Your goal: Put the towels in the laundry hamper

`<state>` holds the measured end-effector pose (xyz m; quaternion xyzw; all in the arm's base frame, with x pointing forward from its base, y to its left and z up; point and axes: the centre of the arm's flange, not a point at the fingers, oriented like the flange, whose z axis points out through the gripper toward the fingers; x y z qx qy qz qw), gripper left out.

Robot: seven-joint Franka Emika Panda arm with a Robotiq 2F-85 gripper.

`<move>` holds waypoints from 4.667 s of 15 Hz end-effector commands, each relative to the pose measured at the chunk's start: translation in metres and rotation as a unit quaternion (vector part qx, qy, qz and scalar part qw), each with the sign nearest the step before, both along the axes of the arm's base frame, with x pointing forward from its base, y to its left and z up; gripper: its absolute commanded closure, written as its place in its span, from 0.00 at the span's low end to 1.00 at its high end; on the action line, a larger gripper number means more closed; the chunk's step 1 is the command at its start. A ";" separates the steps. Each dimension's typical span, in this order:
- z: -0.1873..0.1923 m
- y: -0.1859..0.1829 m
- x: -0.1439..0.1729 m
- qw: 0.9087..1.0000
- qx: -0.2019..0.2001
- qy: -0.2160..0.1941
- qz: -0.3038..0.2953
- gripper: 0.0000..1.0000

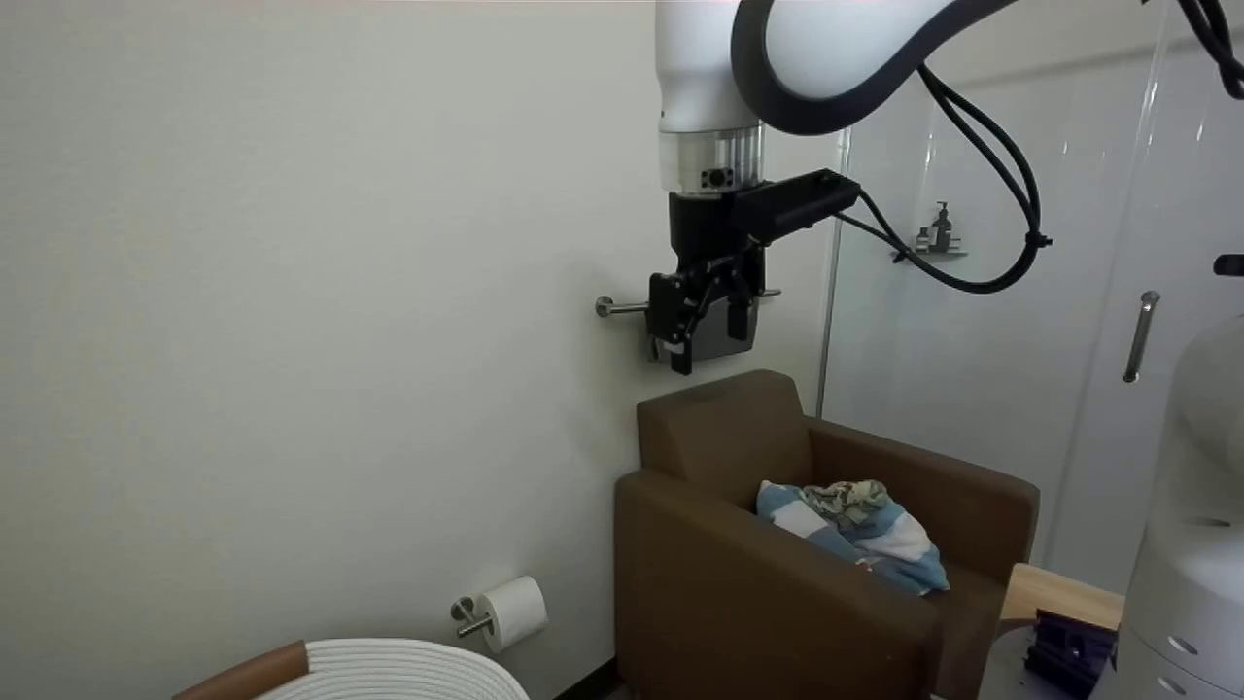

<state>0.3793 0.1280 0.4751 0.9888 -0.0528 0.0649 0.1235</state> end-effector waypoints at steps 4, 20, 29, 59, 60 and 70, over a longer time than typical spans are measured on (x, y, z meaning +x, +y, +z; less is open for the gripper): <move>0.000 0.000 0.000 1.000 0.000 0.000 0.000 0.00; -0.071 -0.244 -0.014 0.996 0.011 -0.052 -0.069 0.00; -0.103 -0.332 -0.030 0.988 0.029 -0.050 -0.145 0.00; -0.169 -0.571 0.010 0.928 -0.045 -0.079 -0.360 0.00; -0.169 -0.571 0.010 0.928 -0.045 -0.079 -0.360 0.00; -0.243 -0.689 0.073 0.889 -0.068 -0.074 -0.448 0.00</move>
